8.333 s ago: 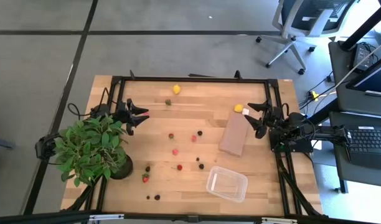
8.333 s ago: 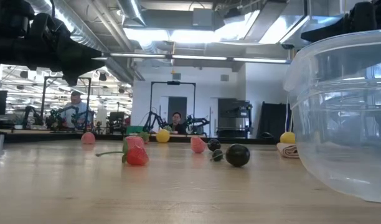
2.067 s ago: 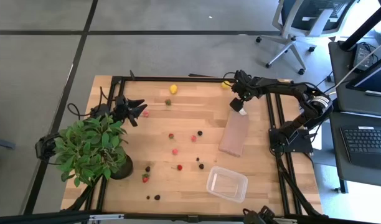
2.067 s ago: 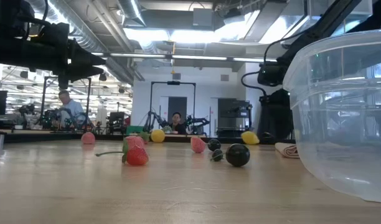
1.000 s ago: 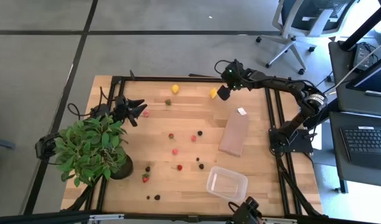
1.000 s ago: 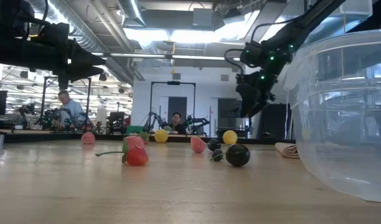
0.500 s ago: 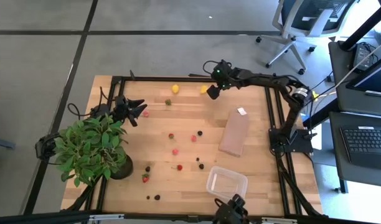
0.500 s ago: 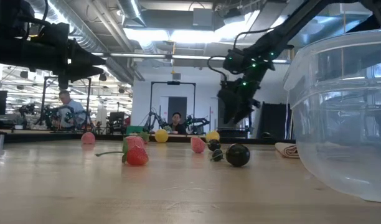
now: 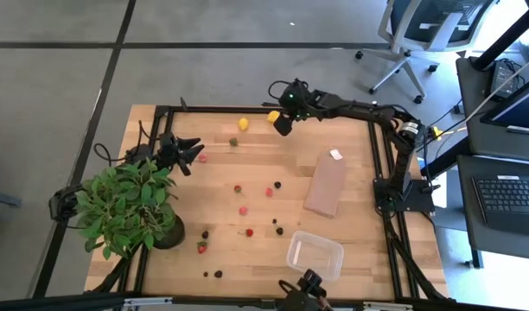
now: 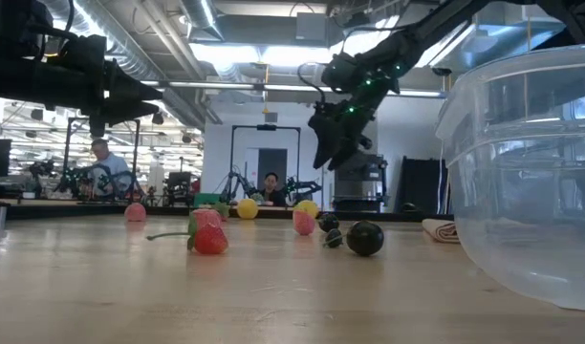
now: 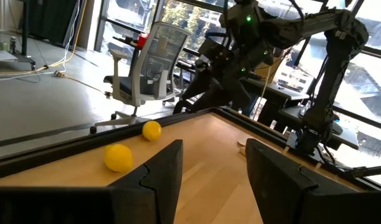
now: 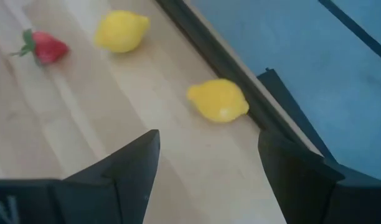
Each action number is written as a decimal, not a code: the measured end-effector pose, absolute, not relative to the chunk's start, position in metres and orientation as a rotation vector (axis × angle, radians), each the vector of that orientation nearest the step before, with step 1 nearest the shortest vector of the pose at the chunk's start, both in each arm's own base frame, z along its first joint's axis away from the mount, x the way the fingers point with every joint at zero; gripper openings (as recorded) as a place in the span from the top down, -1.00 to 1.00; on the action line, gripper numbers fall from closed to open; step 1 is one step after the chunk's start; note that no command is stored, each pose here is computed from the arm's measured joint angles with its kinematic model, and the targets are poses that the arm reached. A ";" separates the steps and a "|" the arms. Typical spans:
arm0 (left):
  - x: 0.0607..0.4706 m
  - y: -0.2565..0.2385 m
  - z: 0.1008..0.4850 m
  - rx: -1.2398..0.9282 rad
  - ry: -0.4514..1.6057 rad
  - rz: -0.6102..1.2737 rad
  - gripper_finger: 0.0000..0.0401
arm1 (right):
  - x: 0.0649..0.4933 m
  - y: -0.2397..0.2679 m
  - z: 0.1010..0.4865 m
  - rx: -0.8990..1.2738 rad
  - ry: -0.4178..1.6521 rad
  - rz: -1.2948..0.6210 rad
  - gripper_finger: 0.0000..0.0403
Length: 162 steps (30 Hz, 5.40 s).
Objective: Pick and placing Produce into tupperware
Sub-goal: Put the cherry into the transparent container
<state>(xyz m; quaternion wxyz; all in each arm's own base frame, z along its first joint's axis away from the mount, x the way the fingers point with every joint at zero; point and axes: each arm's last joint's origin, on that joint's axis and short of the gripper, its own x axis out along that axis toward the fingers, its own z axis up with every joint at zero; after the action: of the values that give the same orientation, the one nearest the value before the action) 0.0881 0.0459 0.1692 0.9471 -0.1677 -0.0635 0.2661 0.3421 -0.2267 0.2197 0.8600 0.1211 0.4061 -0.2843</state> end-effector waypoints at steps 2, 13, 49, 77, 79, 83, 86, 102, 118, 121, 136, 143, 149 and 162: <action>0.088 0.046 0.169 -0.341 -0.129 0.542 0.18 | 0.343 -0.226 0.220 0.253 0.851 -0.594 -0.36; 0.088 0.046 0.169 -0.341 -0.129 0.542 0.18 | 0.341 -0.224 0.218 0.261 0.884 -0.591 -0.36; 0.088 0.046 0.169 -0.342 -0.130 0.542 0.18 | 0.339 -0.222 0.346 0.045 0.934 -0.415 -0.36; 0.088 0.046 0.169 -0.376 -0.136 0.526 0.18 | 0.415 -0.256 0.245 0.311 0.831 -0.732 -0.36; 0.088 0.046 0.169 -0.376 -0.136 0.525 0.18 | 0.418 -0.257 0.235 0.340 0.839 -0.741 -0.36; 0.088 0.046 0.169 -0.376 -0.136 0.525 0.18 | 0.421 -0.259 0.221 0.363 0.861 -0.751 -0.36; 0.088 0.046 0.169 -0.376 -0.136 0.525 0.18 | 0.423 -0.261 0.215 0.357 0.868 -0.750 -0.36; 0.088 0.045 0.169 -0.376 -0.136 0.524 0.18 | 0.428 -0.264 0.183 0.349 0.955 -0.664 -0.36; 0.088 0.046 0.169 -0.376 -0.136 0.525 0.18 | 0.422 -0.267 0.180 0.521 0.948 -0.731 -0.36; 0.088 0.046 0.169 -0.376 -0.136 0.525 0.18 | 0.422 -0.266 0.181 0.554 0.938 -0.720 -0.36; 0.088 0.046 0.169 -0.376 -0.136 0.525 0.18 | 0.425 -0.263 0.181 0.560 0.928 -0.714 -0.36; 0.088 0.046 0.169 -0.375 -0.136 0.525 0.18 | 0.425 -0.263 0.181 0.558 0.927 -0.713 -0.36; 0.088 0.046 0.169 -0.375 -0.136 0.525 0.18 | 0.426 -0.263 0.182 0.553 0.915 -0.711 -0.36; 0.088 0.046 0.169 -0.376 -0.135 0.525 0.18 | 0.433 -0.263 0.185 0.610 0.840 -0.566 -0.59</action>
<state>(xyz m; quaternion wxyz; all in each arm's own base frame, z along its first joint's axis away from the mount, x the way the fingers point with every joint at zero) 0.0884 0.0455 0.1691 0.9462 -0.1844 -0.0665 0.2576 0.4334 -0.2629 0.1854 0.8304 0.2874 0.3959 -0.2667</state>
